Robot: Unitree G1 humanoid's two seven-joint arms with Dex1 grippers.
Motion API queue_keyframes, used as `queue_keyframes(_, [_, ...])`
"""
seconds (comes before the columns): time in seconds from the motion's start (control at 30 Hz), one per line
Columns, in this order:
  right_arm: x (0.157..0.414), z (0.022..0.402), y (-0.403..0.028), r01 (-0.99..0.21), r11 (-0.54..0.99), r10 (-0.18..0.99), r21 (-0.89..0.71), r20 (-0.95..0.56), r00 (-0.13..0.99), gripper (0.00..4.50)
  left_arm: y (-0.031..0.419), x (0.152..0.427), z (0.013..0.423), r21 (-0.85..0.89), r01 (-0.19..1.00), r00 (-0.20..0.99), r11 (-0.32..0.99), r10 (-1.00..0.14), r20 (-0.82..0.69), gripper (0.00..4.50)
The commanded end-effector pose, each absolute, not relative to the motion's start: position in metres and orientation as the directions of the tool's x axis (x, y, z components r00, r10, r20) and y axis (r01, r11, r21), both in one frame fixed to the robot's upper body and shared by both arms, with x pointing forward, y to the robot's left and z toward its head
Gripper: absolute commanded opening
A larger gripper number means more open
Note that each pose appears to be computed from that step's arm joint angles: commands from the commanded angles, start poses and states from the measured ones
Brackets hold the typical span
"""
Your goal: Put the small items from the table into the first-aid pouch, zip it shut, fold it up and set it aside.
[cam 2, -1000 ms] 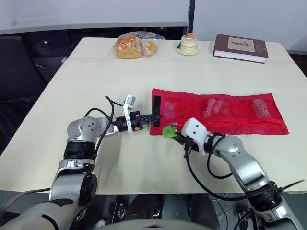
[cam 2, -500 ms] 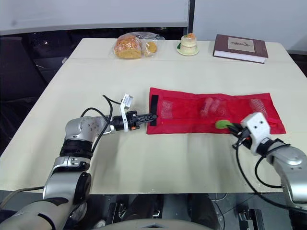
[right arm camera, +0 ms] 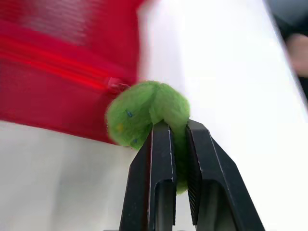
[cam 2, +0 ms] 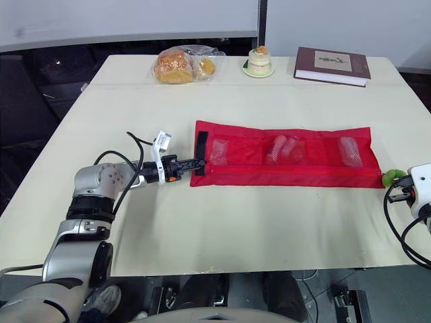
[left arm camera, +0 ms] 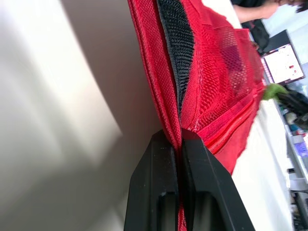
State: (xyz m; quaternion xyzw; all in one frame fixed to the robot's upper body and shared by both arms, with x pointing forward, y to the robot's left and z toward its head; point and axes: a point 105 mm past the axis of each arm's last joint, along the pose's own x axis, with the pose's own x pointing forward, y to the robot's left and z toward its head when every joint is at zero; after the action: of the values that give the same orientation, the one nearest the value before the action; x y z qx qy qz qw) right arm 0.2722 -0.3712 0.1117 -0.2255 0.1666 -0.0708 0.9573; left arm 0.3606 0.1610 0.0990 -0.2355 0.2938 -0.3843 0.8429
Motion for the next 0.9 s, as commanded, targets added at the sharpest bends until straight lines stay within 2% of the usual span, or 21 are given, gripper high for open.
queue_keyframes(0.03, [0.260, 0.131, -0.406, 0.220, 0.826, -0.373, -0.518, -0.210, 0.904, 0.06, 0.209, 0.362, 0.093, -0.549, 0.426, 0.621, 0.719, -0.674, -0.400, 0.00])
queue_keyframes(0.2, [0.263, 0.134, -0.402, 0.220, 0.838, -0.349, -0.499, -0.181, 0.920, 0.06, 0.217, 0.359, 0.093, -0.536, 0.427, 0.618, 0.729, -0.668, -0.416, 0.00])
queue_keyframes(0.23, [0.271, 0.141, -0.385, 0.147, 0.873, -0.241, -0.464, -0.150, 0.959, 0.06, 0.219, 0.357, 0.093, -0.528, 0.431, 0.611, 0.731, -0.668, -0.425, 0.00])
queue_keyframes(0.3, [0.276, 0.150, -0.369, 0.104, 0.913, -0.161, -0.394, -0.116, 0.980, 0.84, 0.224, 0.353, 0.093, -0.514, 0.437, 0.602, 0.738, -0.665, -0.442, 0.00])
queue_keyframes(0.33, [0.276, 0.150, -0.364, 0.093, 0.929, -0.143, -0.359, -0.115, 0.983, 1.09, 0.226, 0.352, 0.093, -0.510, 0.436, 0.602, 0.742, -0.662, -0.448, 0.00])
queue_keyframes(0.4, [0.273, 0.153, -0.362, 0.095, 0.936, -0.141, -0.338, -0.113, 0.984, 1.82, 0.232, 0.352, 0.096, -0.504, 0.428, 0.610, 0.750, -0.651, -0.451, 0.00])
queue_keyframes(0.43, [0.271, 0.156, -0.361, 0.098, 0.940, -0.139, -0.326, -0.105, 0.985, 2.37, 0.236, 0.352, 0.097, -0.501, 0.423, 0.614, 0.756, -0.645, -0.455, 0.00])
queue_keyframes(0.47, [0.268, 0.159, -0.360, 0.100, 0.947, -0.134, -0.307, -0.091, 0.987, 2.52, 0.241, 0.352, 0.098, -0.497, 0.414, 0.621, 0.763, -0.636, -0.458, 0.00])
queue_keyframes(0.5, [0.265, 0.161, -0.358, 0.093, 0.955, -0.122, -0.283, -0.085, 0.989, 3.09, 0.244, 0.352, 0.099, -0.490, 0.409, 0.626, 0.770, -0.627, -0.463, 0.00])
queue_keyframes(0.6, [0.258, 0.162, -0.344, 0.034, 0.975, -0.057, -0.221, -0.099, 0.993, 4.26, 0.251, 0.351, 0.101, -0.481, 0.399, 0.634, 0.781, -0.614, -0.471, 0.00])
queue_keyframes(0.63, [0.254, 0.159, -0.333, -0.008, 0.982, -0.013, -0.186, -0.113, 0.993, 4.41, 0.253, 0.349, 0.102, -0.482, 0.399, 0.633, 0.780, -0.614, -0.471, 0.00])
queue_keyframes(0.7, [0.247, 0.151, -0.314, -0.080, 0.988, 0.060, -0.135, -0.145, 0.988, 4.41, 0.257, 0.345, 0.103, -0.480, 0.403, 0.625, 0.779, -0.618, -0.477, 0.00])
queue_keyframes(0.8, [0.242, 0.142, -0.298, -0.130, 0.987, 0.110, -0.099, -0.186, 0.976, 4.41, 0.261, 0.344, 0.103, -0.462, 0.406, 0.625, 0.789, -0.608, -0.489, 0.00])
queue_keyframes(0.9, [0.238, 0.127, -0.278, -0.178, 0.984, 0.169, -0.022, -0.223, 0.960, 4.50, 0.269, 0.347, 0.111, -0.392, 0.449, 0.645, 0.803, -0.595, -0.479, 0.89])
